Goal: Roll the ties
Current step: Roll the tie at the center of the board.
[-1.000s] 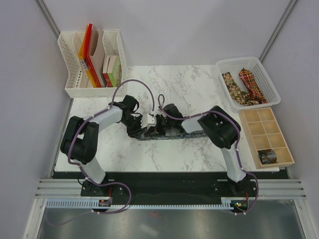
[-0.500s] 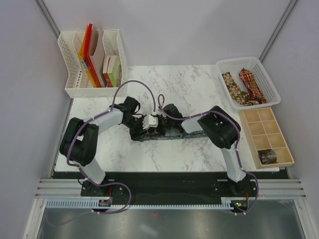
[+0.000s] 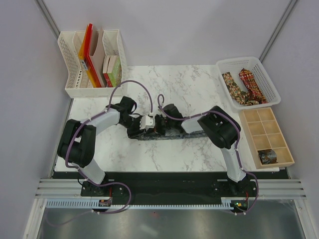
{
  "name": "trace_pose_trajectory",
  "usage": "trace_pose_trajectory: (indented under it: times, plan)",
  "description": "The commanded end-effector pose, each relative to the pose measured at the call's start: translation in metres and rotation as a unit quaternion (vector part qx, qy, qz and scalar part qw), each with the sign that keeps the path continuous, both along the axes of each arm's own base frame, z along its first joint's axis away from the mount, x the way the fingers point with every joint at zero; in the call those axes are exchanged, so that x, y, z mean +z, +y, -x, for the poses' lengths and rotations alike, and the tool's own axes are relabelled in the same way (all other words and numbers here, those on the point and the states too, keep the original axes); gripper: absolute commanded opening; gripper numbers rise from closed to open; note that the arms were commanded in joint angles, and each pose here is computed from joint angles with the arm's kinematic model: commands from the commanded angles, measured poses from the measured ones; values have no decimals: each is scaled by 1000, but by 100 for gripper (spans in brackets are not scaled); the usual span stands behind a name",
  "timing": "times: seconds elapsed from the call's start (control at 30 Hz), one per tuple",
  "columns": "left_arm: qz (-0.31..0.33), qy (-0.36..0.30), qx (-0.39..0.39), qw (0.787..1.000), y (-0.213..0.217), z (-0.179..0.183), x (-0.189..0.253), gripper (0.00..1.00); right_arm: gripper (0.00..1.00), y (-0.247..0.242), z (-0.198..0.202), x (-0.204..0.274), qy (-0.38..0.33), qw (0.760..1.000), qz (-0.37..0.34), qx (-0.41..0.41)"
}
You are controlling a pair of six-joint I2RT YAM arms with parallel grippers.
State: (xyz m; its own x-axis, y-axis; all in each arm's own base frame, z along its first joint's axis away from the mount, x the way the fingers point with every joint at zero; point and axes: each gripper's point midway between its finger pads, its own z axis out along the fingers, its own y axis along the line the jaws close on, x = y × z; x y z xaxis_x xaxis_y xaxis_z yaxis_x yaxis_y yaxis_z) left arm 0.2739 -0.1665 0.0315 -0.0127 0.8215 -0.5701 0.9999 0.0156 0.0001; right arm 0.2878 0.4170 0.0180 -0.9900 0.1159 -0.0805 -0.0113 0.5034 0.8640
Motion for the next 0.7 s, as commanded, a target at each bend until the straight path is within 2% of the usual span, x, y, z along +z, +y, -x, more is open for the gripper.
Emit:
trace_pose_trajectory:
  times: [0.0, 0.07, 0.2, 0.4, 0.53, 0.67]
  plan:
    - [37, -15, -21, 999, -10, 3, 21, 49, 0, -17, 0, -29, 0, 998, 57, -18]
    - [47, -15, -14, 999, -15, -2, 28, 40, 0, -17, 1, -31, 2, 998, 59, -18]
    - [54, -8, -8, 998, -26, -7, 35, 33, 0, -15, 0, -29, 3, 999, 51, -19]
    - [41, 26, -6, 999, -46, -4, 21, 33, 0, -11, -1, -22, 6, 999, 35, -22]
    - [-2, 41, 4, 999, -40, -3, -2, 36, 0, -8, -1, -12, 8, 1000, 16, -23]
    - [-39, 54, 10, 998, -30, 2, -17, 35, 8, -4, -1, -1, 7, 1000, -1, -20]
